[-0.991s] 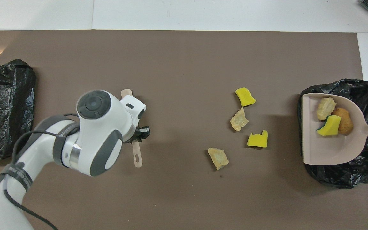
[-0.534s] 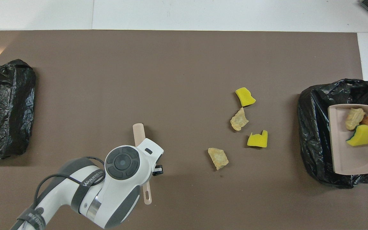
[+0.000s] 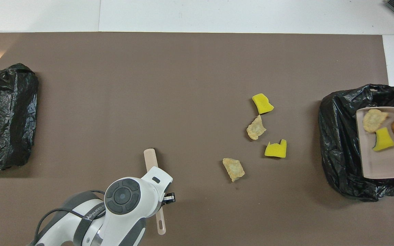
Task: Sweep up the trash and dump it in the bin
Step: 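Tip the dustpan into the bag while the left gripper releases the brush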
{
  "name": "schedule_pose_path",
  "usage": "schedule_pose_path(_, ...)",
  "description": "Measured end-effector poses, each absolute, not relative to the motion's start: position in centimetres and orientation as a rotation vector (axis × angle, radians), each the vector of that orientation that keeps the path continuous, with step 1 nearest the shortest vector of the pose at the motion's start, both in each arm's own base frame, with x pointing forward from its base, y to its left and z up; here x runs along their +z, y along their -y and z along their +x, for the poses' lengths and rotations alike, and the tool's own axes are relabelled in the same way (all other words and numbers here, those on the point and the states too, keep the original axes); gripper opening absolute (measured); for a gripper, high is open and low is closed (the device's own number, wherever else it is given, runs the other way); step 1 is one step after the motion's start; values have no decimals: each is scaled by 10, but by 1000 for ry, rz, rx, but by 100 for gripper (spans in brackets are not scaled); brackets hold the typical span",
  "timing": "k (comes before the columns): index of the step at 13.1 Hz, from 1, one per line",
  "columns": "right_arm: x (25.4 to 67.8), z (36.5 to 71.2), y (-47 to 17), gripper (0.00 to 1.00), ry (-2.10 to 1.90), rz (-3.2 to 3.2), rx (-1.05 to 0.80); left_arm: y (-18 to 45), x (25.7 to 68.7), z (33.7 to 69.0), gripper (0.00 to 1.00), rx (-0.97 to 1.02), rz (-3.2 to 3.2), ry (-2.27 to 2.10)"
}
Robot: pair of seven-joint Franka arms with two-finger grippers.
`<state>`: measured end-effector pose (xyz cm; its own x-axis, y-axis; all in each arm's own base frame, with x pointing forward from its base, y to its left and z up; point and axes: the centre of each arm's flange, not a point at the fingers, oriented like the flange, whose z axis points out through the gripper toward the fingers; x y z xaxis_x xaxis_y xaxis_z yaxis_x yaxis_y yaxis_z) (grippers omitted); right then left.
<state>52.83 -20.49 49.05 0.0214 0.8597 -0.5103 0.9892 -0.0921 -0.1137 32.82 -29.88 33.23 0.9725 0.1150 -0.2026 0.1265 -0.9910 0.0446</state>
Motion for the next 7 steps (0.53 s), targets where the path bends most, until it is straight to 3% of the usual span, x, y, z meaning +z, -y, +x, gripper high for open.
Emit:
schedule_pose_path(2,489,534,175,31,-1854,2019,-741,288,345,352,62,-286,3037,-214)
schedule_pose_path(5,491,535,161,31,-1766,2006,-812,258,386,417,99,-273,2992,-232)
schedule_pose_path(7,496,532,163,31,-1739,1992,-843,241,408,459,100,-316,2992,-232)
